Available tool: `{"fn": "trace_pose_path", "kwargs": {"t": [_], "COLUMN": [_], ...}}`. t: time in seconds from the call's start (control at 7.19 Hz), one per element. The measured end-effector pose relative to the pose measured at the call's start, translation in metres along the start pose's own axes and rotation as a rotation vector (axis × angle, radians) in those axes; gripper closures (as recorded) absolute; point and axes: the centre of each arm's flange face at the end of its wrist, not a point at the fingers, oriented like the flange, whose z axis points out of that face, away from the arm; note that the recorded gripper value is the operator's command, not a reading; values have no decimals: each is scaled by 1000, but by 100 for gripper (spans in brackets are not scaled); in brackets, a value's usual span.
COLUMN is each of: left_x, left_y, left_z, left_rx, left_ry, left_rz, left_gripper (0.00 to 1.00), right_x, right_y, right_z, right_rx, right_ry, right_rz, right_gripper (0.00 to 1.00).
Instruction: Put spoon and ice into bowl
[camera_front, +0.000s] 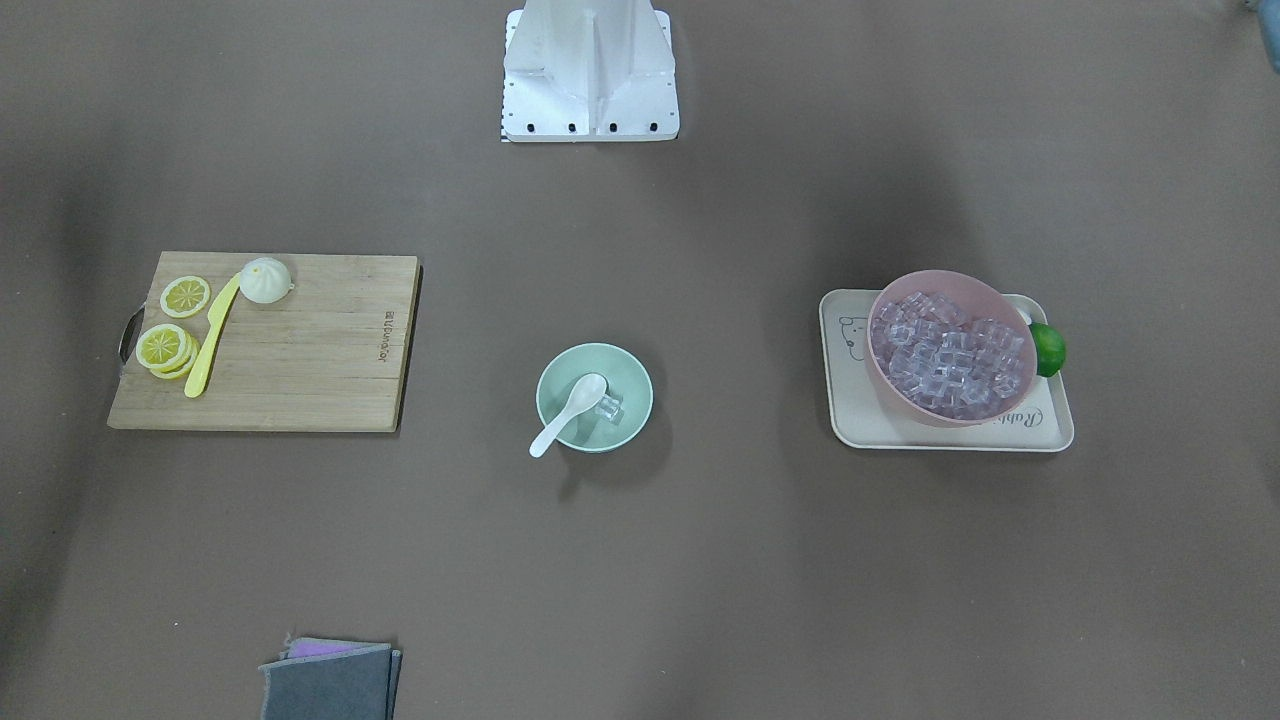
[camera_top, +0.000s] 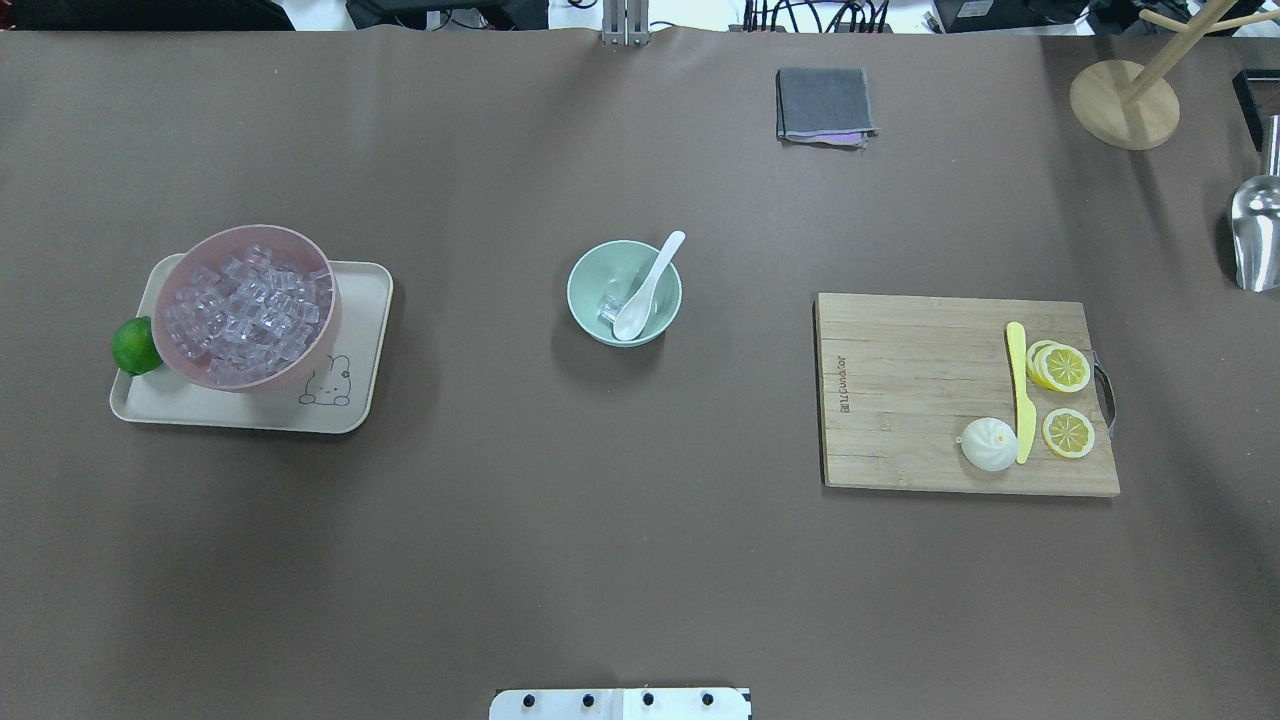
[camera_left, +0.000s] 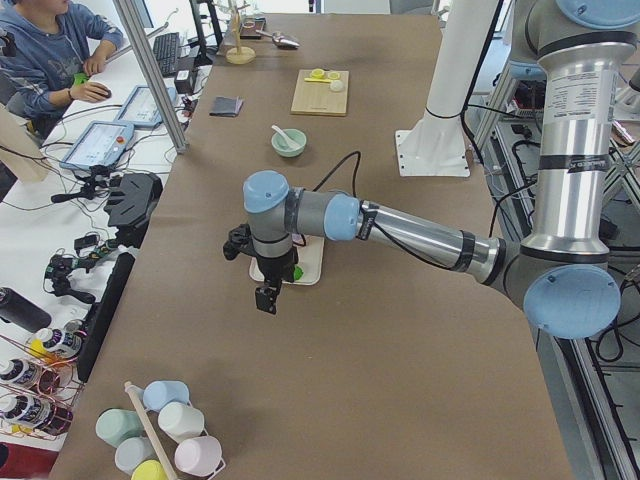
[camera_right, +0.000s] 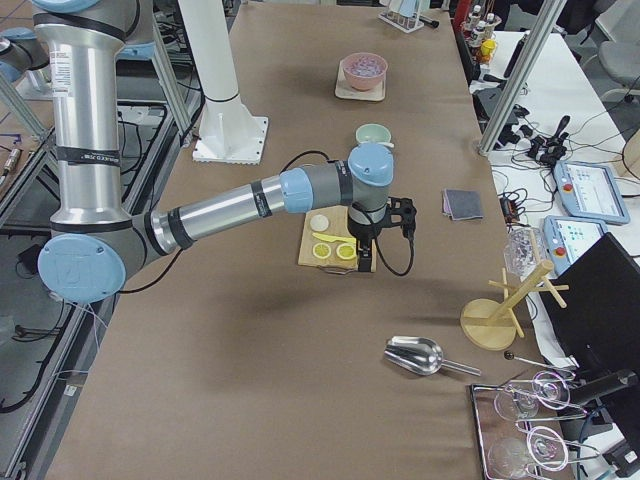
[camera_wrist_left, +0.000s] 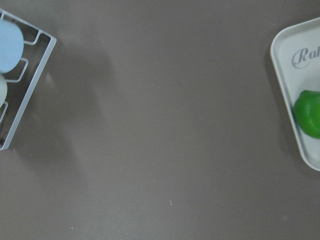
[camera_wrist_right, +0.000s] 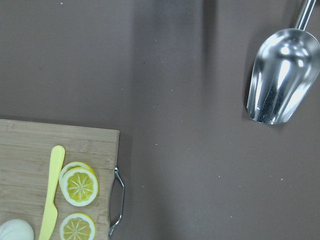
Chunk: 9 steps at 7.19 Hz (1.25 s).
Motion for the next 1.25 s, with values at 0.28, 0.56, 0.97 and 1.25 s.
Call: {"fn": "trace_pose_path", "kwargs": {"t": [0.28,0.56,0.97,1.25], "left_x": [-21,-31,-34,-35], "left_y": [24,29,32,34], "left_z": [3,13,20,22], "left_rx": [26,25,19,15], "left_ry": [49,66,107,113], "left_rz": [-47,-65,-81,-89], "left_gripper": [2,2,2,2], "right_x": [21,41,59,71], "right_y": [9,14,19,23], "right_z": [15,22,21,25], "right_rx": [-29,-45,-43,-53], "right_ry": [10,14,18,21], "right_rz": [-30,-40,-25,-9], "right_gripper": [0,0,0,0]}}
